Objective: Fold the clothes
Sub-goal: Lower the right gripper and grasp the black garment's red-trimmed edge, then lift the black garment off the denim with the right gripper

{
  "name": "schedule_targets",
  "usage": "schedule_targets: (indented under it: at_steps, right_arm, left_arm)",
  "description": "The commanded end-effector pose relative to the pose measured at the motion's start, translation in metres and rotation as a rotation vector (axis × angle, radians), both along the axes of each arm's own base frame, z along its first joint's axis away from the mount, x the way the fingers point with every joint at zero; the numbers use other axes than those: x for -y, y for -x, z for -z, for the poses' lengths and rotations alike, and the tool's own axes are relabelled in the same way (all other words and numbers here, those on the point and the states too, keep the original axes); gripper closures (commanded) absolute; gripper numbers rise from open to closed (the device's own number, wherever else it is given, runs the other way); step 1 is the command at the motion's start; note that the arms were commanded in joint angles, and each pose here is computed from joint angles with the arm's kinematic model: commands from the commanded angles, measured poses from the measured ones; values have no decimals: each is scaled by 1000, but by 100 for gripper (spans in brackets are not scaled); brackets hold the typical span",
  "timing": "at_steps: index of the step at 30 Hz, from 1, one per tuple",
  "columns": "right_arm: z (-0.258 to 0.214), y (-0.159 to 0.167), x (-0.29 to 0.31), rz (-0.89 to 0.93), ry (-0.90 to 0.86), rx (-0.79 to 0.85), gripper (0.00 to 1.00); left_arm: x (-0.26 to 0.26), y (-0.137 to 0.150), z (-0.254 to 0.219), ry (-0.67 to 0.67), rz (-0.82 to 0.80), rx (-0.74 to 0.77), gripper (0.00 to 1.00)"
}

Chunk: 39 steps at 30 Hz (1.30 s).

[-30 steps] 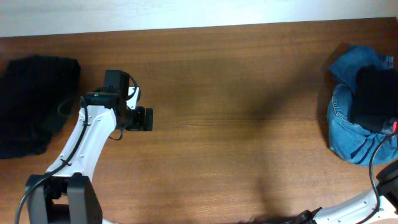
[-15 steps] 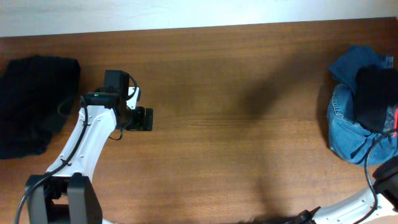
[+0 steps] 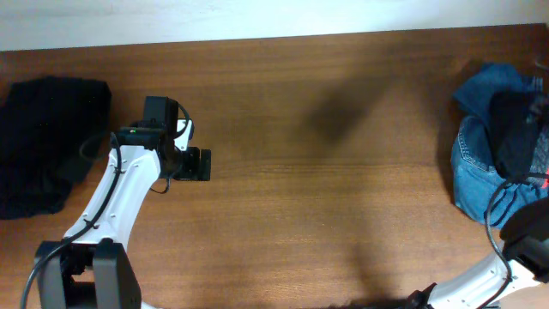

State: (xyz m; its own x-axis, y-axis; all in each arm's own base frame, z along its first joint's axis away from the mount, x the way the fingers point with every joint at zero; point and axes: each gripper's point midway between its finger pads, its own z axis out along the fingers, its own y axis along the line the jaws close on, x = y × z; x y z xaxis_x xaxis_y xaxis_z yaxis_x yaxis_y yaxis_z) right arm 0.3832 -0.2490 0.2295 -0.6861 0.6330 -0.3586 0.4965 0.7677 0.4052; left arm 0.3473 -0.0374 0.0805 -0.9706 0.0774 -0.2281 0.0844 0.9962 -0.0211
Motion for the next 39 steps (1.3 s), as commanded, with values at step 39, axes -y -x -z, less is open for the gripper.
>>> schedule_targets:
  at_steps: [39]
  right_arm:
    - [-262,35,-271,-681,548,577,96]
  left_arm:
    - [-2,-6,-4,-9,10,16,1]
